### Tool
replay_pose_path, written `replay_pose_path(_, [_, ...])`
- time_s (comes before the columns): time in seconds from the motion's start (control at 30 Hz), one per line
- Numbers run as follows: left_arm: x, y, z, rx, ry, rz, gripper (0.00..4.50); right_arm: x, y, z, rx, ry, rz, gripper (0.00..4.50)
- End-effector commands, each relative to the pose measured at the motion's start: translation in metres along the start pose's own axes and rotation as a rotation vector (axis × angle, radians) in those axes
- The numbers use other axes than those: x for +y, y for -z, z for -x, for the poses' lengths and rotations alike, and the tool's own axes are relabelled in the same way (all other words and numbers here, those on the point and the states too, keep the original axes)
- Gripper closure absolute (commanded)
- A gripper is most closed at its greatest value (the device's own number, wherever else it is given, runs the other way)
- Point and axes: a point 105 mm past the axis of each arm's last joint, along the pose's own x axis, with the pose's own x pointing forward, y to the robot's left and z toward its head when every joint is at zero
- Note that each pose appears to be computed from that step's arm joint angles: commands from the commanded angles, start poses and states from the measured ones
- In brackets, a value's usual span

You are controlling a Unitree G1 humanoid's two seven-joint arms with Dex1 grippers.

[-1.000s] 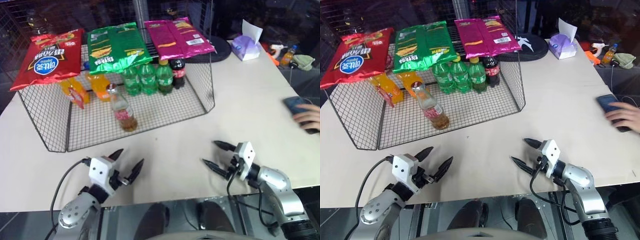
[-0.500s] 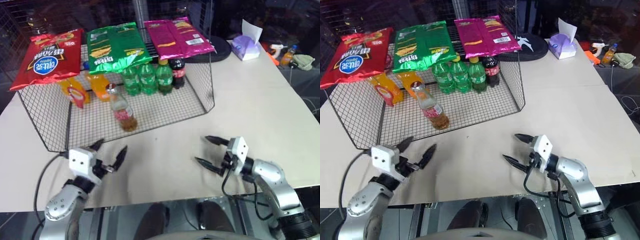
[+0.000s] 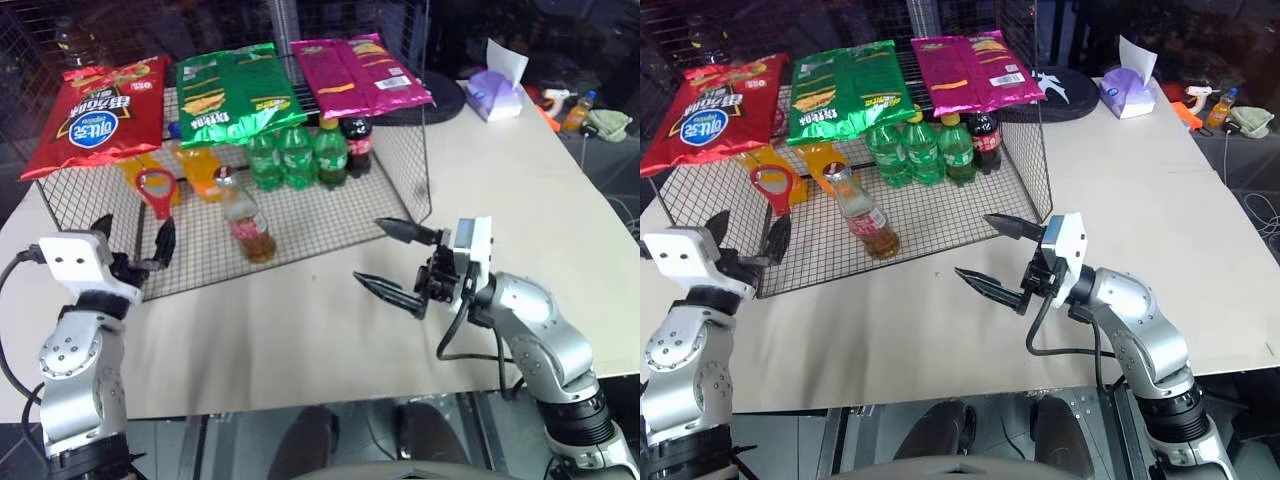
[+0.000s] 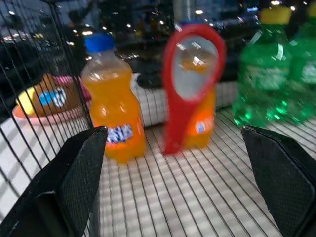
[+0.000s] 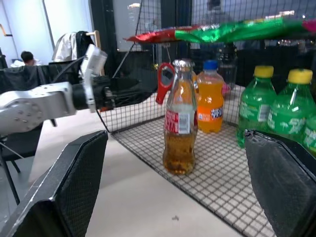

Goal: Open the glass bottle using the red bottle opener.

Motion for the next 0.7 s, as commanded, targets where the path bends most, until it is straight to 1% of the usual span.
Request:
replay_pose_path(0.03, [0.015, -0.013, -0.005, -0.04, -0.05, -0.026, 0.0, 0.008, -0.017, -0.005, -0.05, -0.033, 0.03, 0.08])
replay_pose_path(0.17, [0.008, -0.011, -0.014, -0.039, -0.018, -0.026, 0.0, 0.012, -0.026, -0.011, -0.084, -0.059, 0.024, 0.08])
replay_pose_path(0.3, [0.003, -0.008, -0.02, -0.03, 0.014, -0.022, 0.0, 0.014, -0.029, -0.012, -0.095, -0.072, 0.013, 0.08])
replay_pose_path(0.5, [-0.003, -0.008, -0.032, -0.034, 0.068, -0.036, 0.0, 0.015, -0.029, -0.014, -0.094, -0.073, 0.008, 0.08])
replay_pose_path(0.7, [-0.001, -0.015, -0.044, -0.068, 0.058, -0.015, 0.0, 0.014, -0.027, -0.015, -0.085, -0.064, 0.012, 0.08])
